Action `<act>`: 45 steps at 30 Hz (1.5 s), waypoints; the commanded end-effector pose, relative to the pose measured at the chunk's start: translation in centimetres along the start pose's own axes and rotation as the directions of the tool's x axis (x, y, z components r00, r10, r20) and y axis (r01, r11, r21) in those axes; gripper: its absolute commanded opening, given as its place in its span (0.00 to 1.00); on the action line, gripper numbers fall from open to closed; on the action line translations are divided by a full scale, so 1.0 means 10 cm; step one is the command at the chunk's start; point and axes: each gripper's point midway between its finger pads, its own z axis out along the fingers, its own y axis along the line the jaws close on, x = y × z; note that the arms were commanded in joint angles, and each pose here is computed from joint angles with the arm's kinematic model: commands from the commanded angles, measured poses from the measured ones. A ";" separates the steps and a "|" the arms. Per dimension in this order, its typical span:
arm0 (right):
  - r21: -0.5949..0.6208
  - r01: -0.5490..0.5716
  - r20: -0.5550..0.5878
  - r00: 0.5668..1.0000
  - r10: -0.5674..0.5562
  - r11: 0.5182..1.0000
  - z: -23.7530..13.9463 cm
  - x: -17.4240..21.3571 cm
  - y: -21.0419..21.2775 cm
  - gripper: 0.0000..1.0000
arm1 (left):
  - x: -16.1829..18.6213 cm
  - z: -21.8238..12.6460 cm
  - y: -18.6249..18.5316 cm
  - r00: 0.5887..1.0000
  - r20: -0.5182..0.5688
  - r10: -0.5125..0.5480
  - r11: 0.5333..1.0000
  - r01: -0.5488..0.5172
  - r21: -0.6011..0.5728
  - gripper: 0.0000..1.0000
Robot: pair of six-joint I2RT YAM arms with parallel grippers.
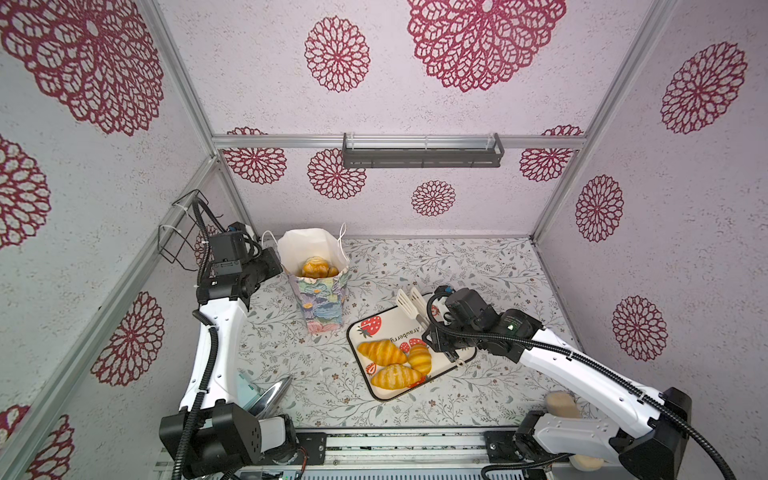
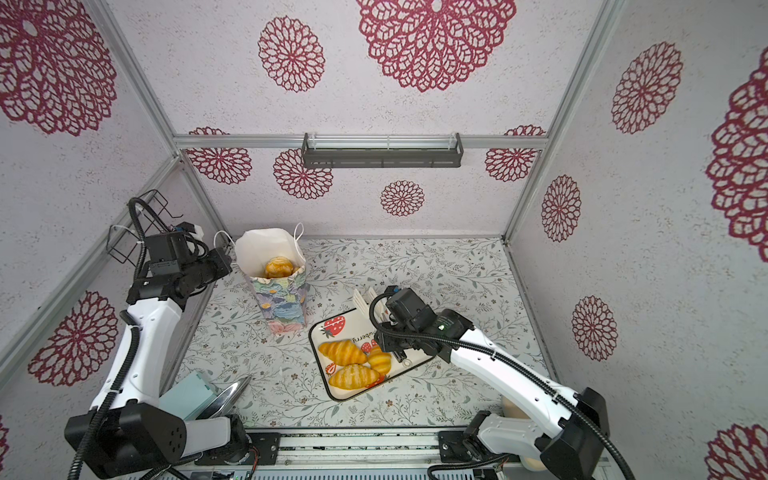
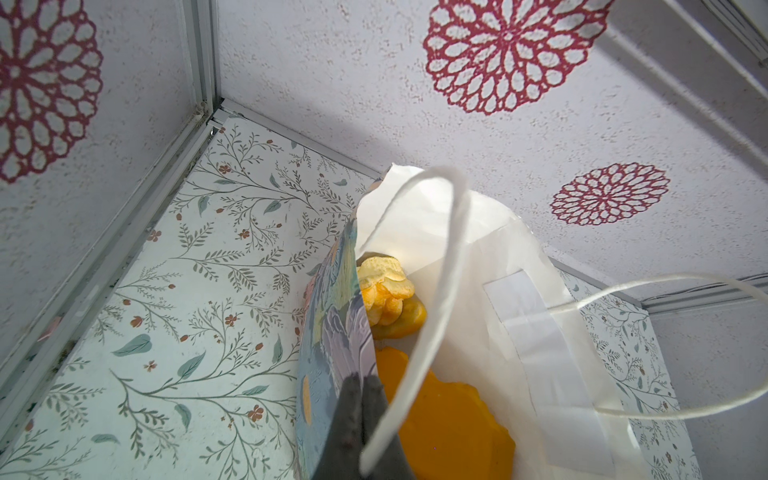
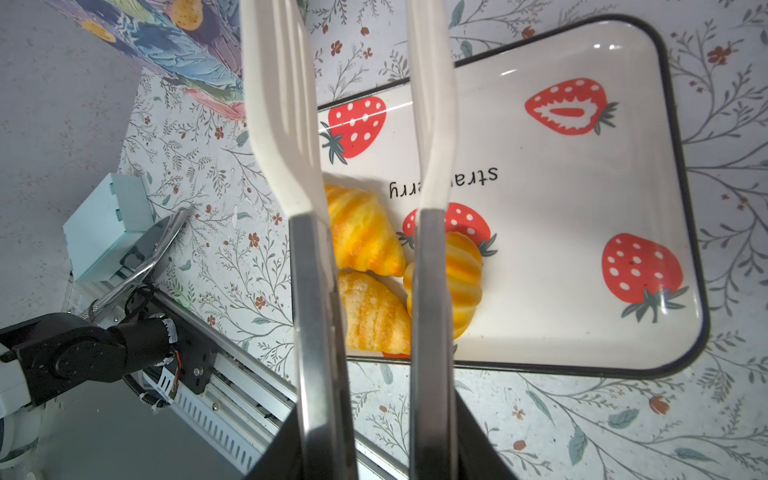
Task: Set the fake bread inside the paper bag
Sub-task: 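Lower the right gripper's tongs onto a yellow striped bun on the tray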
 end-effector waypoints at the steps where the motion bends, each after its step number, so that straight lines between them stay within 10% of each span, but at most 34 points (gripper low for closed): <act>1: -0.003 -0.035 0.033 0.999 0.035 0.999 -0.13 -0.01 -0.03 0.40 | 0.00 -0.06 -0.04 1.000 0.016 0.014 1.000 -0.014 0.007 0.00; 45: 0.027 -0.149 -0.216 0.965 0.151 0.989 0.03 1.00 -0.36 0.54 | 0.04 0.00 -0.07 1.000 -0.006 0.006 1.000 -0.006 0.028 0.00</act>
